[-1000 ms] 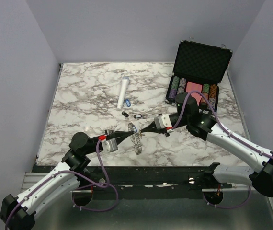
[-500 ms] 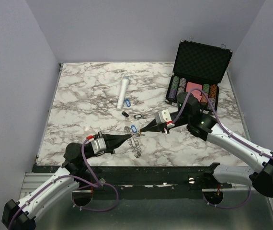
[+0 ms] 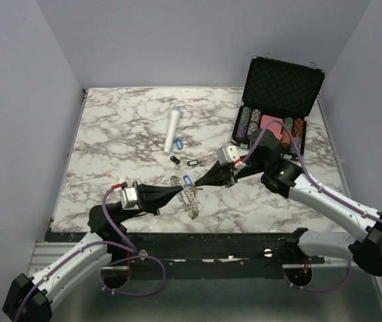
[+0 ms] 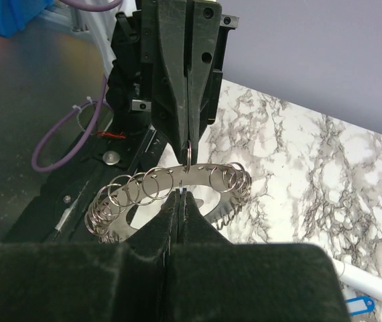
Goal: Put the keys on the keyring
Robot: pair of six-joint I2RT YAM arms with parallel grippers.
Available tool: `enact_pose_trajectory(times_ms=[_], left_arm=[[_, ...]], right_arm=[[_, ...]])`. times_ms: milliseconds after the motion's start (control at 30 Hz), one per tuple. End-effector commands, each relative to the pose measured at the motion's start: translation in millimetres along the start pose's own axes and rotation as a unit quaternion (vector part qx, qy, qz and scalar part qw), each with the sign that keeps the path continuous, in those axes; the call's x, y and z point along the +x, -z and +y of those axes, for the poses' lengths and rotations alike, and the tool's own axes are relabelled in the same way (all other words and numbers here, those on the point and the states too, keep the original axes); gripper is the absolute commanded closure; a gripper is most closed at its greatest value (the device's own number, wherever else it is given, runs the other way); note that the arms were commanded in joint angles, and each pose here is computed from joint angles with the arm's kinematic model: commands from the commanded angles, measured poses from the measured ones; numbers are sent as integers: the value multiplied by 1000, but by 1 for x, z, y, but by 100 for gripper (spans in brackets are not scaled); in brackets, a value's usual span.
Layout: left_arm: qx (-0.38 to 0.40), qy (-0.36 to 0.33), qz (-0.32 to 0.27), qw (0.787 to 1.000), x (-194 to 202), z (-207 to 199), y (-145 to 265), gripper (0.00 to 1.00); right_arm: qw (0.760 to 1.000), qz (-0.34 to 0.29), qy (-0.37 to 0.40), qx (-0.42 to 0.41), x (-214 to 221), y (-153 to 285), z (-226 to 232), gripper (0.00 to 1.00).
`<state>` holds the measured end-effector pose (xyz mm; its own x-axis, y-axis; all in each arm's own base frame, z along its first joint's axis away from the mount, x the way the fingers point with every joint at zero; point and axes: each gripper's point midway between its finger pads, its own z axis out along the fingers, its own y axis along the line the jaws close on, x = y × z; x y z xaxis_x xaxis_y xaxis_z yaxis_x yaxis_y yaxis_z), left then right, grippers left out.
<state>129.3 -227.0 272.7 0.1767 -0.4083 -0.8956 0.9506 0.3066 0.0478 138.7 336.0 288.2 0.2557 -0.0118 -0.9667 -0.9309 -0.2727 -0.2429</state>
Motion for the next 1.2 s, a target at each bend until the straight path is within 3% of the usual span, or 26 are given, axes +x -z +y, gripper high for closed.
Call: enact_pose_trajectory(times_ms=[0, 400, 1167], left_arm=[[19, -1, -37, 999, -18, -6, -2, 100], [46, 14, -27, 998, -15, -14, -5, 100], [23, 12, -24, 999, -14, -5, -5, 100]], right_arm=[[1000, -11, -15, -15, 1, -6, 7, 100], [1000, -13, -12, -3, 1, -10, 0, 100], [1000, -11, -6, -14, 2, -15, 5, 100]])
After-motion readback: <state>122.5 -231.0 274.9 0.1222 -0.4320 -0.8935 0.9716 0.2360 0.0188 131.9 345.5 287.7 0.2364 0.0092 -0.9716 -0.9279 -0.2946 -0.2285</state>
